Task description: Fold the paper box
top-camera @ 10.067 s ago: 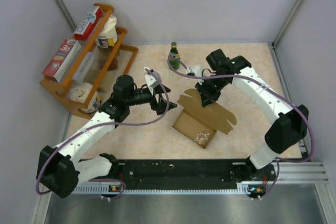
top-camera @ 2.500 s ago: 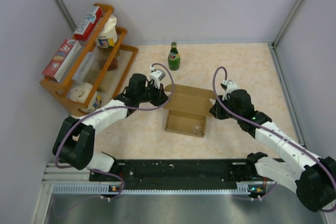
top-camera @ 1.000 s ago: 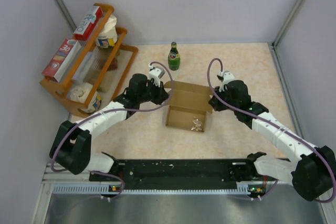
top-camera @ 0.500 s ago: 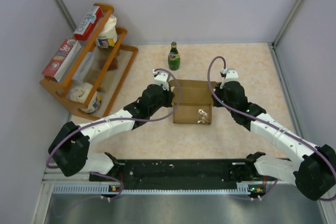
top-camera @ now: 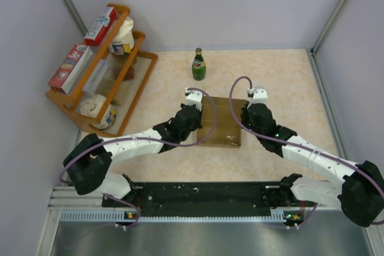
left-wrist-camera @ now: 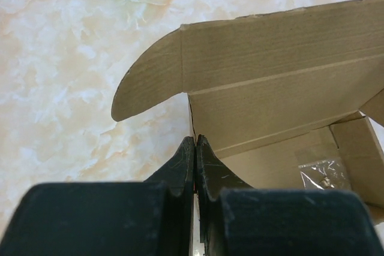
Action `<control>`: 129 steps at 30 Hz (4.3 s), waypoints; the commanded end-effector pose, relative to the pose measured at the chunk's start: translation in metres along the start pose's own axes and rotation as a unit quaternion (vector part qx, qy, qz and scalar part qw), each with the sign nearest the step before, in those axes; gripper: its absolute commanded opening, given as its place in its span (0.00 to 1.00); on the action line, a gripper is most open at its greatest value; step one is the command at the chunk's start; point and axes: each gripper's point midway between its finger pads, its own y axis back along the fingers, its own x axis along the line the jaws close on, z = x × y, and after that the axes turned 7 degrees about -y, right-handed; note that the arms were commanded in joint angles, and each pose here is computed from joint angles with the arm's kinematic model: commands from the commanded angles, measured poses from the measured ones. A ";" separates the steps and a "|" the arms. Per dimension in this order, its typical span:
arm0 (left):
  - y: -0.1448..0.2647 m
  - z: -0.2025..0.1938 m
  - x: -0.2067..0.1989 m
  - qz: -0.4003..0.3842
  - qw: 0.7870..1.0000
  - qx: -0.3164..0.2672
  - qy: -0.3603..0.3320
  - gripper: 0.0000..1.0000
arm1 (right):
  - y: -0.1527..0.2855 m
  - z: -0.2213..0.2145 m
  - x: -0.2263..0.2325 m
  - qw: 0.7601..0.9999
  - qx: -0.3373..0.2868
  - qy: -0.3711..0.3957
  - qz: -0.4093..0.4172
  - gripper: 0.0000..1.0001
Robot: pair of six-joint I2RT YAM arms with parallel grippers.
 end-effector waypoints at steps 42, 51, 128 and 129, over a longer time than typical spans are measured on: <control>0.027 -0.024 -0.075 -0.071 0.997 -0.035 -0.026 0.17 | 0.033 -0.026 0.032 0.991 -0.049 -0.003 0.128 0.00; 0.035 -0.021 -0.074 -0.078 0.996 -0.041 -0.010 0.18 | 0.040 -0.032 0.023 0.991 -0.051 -0.006 0.121 0.01; 0.113 -0.043 -0.095 -0.252 0.964 -0.021 0.082 0.99 | 0.049 -0.041 0.002 0.991 -0.088 -0.036 0.098 0.00; 0.114 -0.045 -0.095 -0.253 0.964 -0.019 0.083 0.99 | 0.049 -0.042 0.001 0.991 -0.089 -0.036 0.097 0.00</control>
